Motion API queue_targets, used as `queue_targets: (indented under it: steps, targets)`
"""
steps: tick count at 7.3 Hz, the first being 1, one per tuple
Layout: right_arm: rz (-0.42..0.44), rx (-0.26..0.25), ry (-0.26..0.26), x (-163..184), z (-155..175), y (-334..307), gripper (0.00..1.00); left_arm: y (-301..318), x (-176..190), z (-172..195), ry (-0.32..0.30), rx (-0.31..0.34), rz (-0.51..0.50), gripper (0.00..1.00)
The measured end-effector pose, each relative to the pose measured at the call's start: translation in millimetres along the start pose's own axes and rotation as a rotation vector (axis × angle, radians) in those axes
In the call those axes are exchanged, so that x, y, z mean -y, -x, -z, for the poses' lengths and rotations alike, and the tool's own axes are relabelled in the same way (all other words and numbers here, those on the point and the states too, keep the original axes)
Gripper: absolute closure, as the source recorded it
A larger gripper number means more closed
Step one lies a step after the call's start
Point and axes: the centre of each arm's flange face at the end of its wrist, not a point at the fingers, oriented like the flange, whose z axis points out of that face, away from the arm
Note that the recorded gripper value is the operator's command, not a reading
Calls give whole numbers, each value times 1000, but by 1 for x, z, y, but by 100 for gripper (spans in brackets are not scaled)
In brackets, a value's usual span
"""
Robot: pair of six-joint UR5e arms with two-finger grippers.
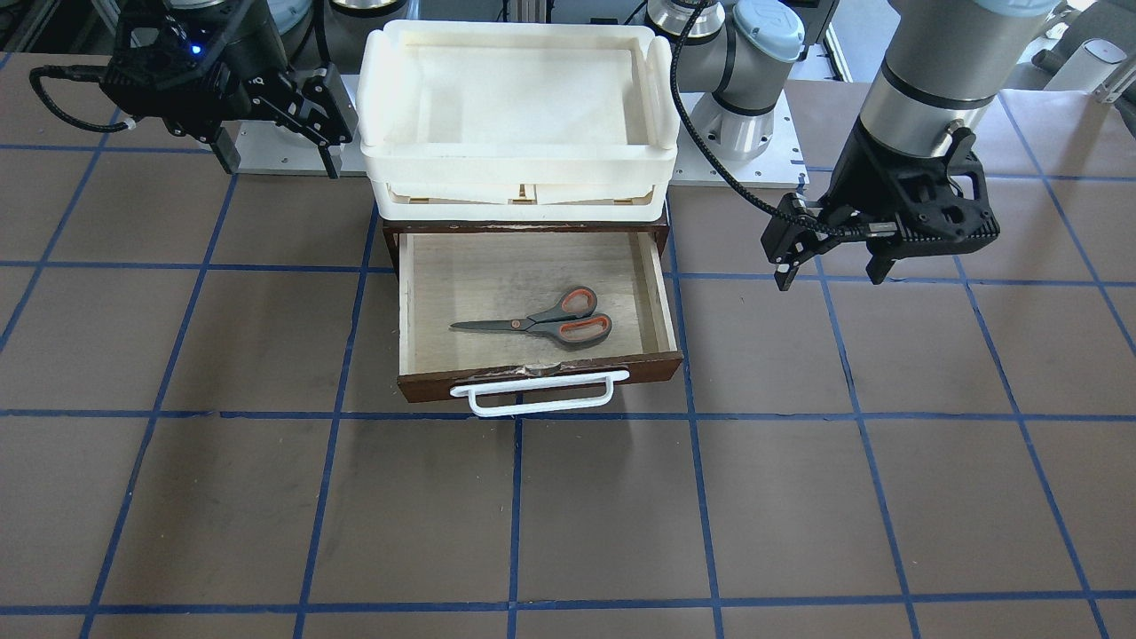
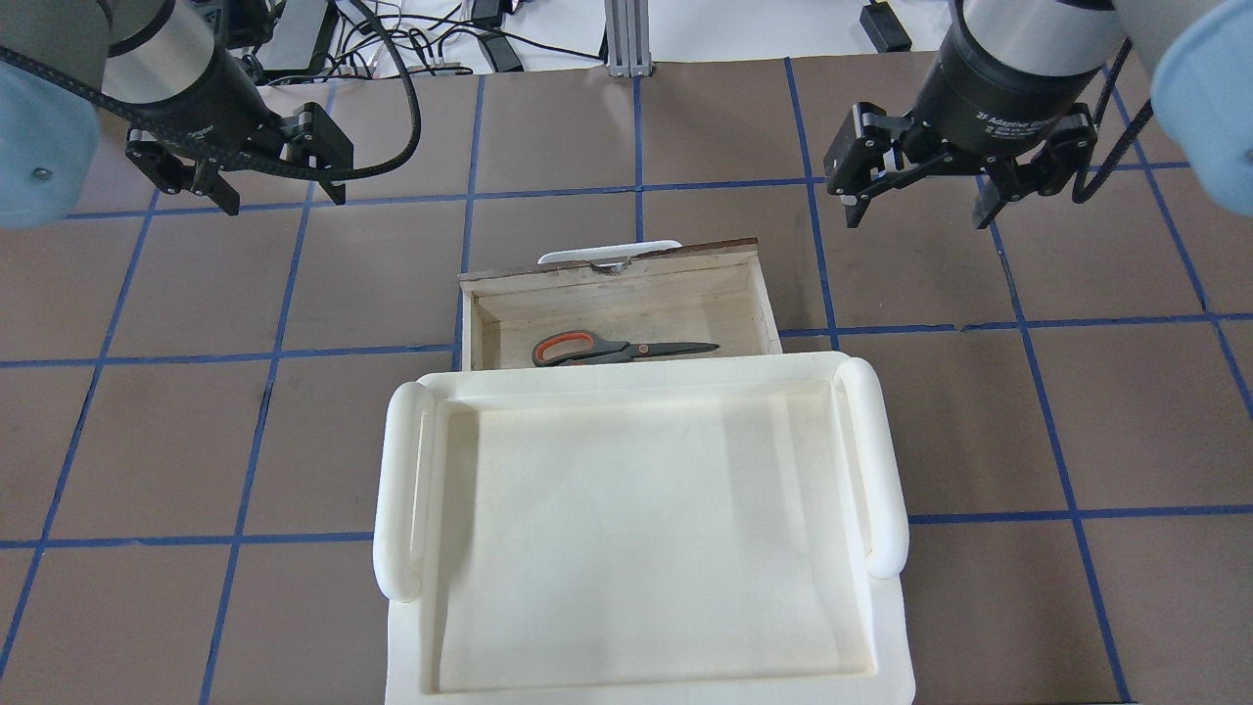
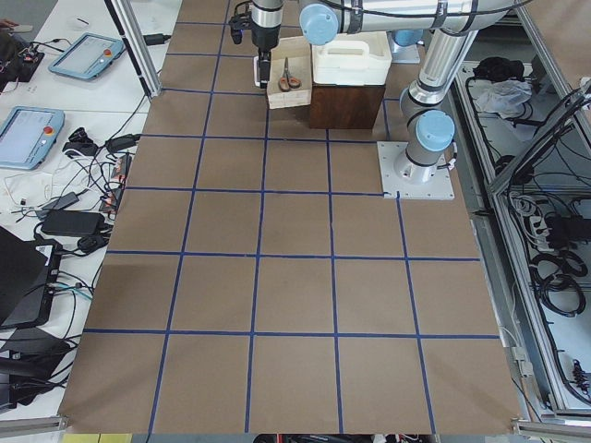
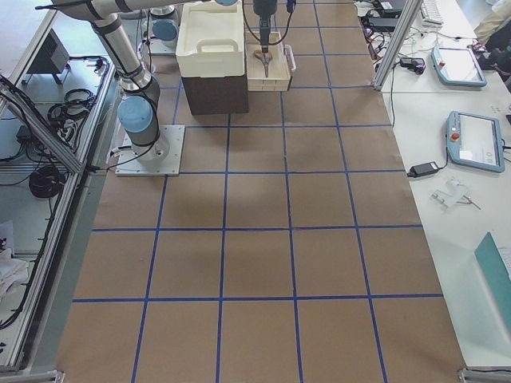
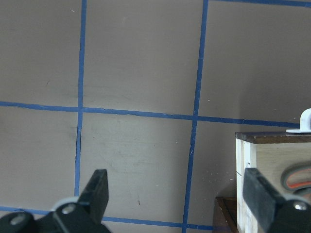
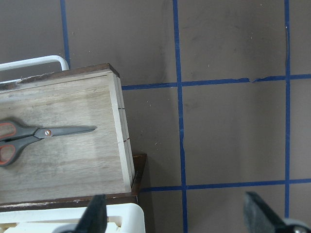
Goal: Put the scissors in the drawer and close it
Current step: 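Move the left gripper over the drawer's front edge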
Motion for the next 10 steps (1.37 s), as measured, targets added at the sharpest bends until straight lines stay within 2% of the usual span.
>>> queue_targets:
  steps: [2, 4, 8, 10]
  targets:
    - [3, -5, 1, 0, -1, -1, 0, 0, -2, 5, -8, -1, 0, 0]
    - [6, -7, 1, 0, -1, -1, 0, -1, 5, -7, 5, -1, 0, 0]
    - [14, -7, -2, 0, -2, -1, 0, -31, 59, -31, -63, -8, -17, 0]
    - [13, -5, -8, 1, -1, -1, 0, -73, 84, -64, -76, -20, -48, 0]
